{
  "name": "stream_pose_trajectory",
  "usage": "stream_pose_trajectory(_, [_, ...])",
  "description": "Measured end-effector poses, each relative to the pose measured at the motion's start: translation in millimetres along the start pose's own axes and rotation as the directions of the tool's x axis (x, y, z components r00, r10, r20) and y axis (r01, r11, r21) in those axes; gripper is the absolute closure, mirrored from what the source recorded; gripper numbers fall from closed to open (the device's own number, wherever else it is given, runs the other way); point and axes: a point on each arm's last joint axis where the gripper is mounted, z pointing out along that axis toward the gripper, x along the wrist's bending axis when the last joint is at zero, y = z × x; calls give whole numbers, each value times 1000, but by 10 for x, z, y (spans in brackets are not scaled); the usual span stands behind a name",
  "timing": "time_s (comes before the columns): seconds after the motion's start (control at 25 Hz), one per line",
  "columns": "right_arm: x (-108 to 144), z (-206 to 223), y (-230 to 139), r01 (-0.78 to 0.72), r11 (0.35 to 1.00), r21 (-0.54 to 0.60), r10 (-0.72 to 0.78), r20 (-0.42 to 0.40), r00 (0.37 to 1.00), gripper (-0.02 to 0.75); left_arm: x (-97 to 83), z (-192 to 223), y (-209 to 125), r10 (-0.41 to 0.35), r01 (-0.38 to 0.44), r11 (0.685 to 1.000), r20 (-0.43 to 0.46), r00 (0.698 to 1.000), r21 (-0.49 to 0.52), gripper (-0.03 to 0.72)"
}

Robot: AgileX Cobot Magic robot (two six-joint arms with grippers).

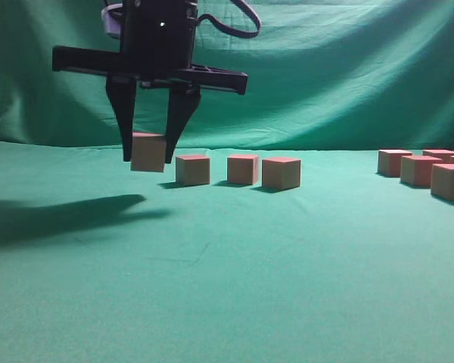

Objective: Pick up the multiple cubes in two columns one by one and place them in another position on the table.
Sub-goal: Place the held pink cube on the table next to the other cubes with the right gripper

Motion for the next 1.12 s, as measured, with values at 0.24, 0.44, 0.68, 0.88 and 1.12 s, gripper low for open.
stream_pose_trajectory(0.24, [-14, 116, 18, -27, 999, -21, 28, 58, 998, 471, 0, 0, 0, 0, 0, 1000, 0, 1000, 0, 688])
stream_pose_trajectory(0.44, [-18, 138, 30, -48, 998, -28, 49, 68, 996, 471, 0, 0, 0, 0, 0, 1000, 0, 1000, 0, 688])
stream_pose_trajectory(0.68, [-24, 274, 9, -53, 999, -8, 54, 83, 995, 471, 0, 0, 0, 0, 0, 1000, 0, 1000, 0, 688])
stream_pose_trajectory(0.88, [-24, 286, 11, -51, 999, -8, 51, 85, 995, 471, 0, 0, 0, 0, 0, 1000, 0, 1000, 0, 688])
stream_pose_trajectory(1.12, [-13, 346, 1, -50, 999, -4, 50, 82, 995, 333, 0, 0, 0, 0, 0, 1000, 0, 1000, 0, 688])
